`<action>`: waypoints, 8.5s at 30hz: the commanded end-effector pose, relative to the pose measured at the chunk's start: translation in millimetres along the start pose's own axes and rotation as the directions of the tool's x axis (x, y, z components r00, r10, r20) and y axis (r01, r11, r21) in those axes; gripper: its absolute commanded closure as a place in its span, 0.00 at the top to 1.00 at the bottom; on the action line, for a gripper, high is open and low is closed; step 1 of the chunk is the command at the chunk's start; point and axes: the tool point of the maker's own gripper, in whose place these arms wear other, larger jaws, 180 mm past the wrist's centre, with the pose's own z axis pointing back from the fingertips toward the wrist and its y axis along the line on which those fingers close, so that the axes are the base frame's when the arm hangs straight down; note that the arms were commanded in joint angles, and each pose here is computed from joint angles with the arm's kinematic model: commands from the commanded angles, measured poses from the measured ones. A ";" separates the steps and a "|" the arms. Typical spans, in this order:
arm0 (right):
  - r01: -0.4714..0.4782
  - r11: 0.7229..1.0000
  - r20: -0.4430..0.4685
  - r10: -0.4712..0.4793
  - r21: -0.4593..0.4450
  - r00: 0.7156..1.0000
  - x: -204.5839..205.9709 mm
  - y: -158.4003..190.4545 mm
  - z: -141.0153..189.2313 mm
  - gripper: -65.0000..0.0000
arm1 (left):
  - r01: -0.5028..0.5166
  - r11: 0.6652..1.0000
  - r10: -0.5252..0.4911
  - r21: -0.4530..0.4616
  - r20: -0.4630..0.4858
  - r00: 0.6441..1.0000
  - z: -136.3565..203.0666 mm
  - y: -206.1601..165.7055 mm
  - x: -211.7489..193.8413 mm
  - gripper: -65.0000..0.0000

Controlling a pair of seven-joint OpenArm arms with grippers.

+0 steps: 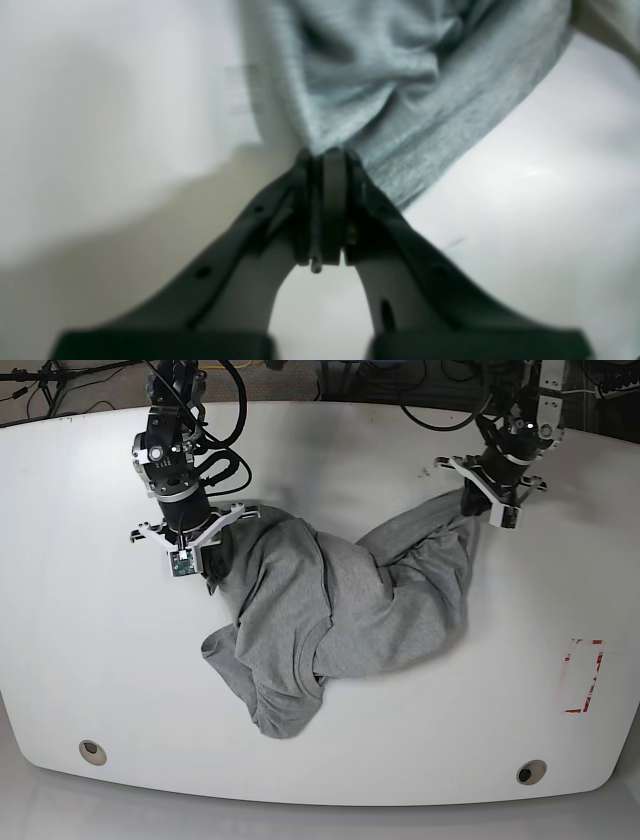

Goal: Fold the T-shirt properly
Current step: 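Lift the shirt with both grippers, stretching it apart and shaking it out, then lay the shirt down, holding it with both grippers, then release and regrasp the shirt body near the collar with the right gripper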

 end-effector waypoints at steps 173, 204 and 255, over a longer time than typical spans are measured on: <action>-0.280 0.889 -0.012 0.305 0.361 0.952 13.7 122.9 -55.5 0.74 | 0.233 0.917 -0.175 0.323 -0.199 0.964 97.8 172.8 20.2 0.00; -0.255 0.871 -0.021 0.290 0.421 0.957 5.7 149.7 -82.9 0.74 | 0.268 0.899 -0.191 0.346 -0.242 0.951 99.5 177.6 14.5 0.00; -0.242 0.895 -0.014 0.267 0.375 0.964 1.6 156.1 -102.9 0.74 | 0.278 0.907 -0.206 0.316 -0.243 0.948 91.2 168.8 14.3 0.00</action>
